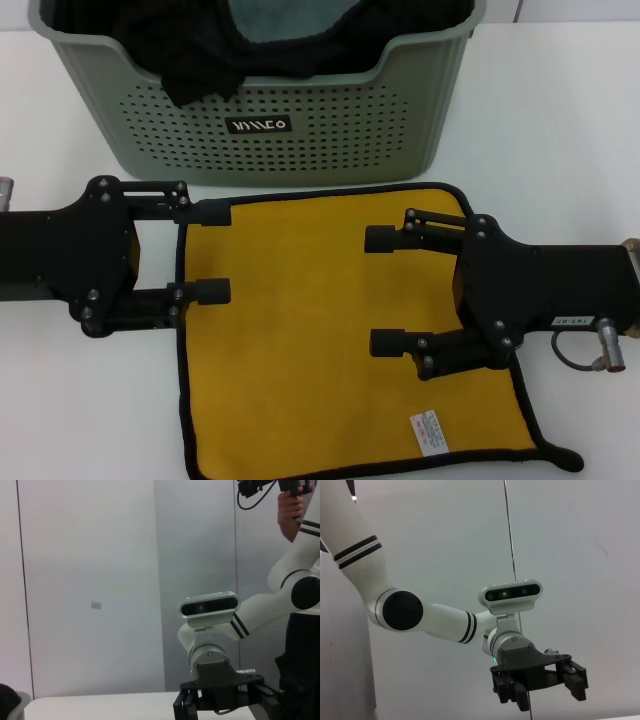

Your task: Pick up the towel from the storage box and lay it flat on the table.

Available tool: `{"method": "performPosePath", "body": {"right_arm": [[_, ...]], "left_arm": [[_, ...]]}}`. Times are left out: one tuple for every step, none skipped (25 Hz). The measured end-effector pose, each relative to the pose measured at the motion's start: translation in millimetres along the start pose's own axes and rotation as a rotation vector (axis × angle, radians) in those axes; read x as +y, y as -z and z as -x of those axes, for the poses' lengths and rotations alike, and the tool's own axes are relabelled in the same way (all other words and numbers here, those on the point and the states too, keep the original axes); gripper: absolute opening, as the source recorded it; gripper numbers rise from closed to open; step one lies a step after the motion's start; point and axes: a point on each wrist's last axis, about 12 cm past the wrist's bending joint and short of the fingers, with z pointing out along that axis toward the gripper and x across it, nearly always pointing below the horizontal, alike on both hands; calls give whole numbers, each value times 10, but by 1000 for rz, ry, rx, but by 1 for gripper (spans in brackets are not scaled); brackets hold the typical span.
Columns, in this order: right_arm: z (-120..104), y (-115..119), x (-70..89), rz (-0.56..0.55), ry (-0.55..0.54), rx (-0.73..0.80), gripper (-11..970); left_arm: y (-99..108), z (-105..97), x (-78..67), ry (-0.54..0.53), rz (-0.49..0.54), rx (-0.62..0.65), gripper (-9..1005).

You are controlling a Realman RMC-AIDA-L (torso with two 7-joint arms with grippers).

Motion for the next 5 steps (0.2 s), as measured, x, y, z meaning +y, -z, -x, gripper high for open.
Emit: {"method": "performPosePath", "body": {"right_arm": [[2,-1,-3,1,1,0,870],[4,-3,-6,2,2,1,870],[5,-3,-7,2,4,1,870],[6,-3,-10,1,7,2,870],[7,-7,-14,1,10,2,870]], "left_arm": [[3,1,3,5,0,-1,587],[5,1,7,12,0,-3,587],[4,-1,10,19,0,-6,587],[1,-2,13,25,-1,-8,587],[-4,-3,16,29,-3,-10,587]]}}
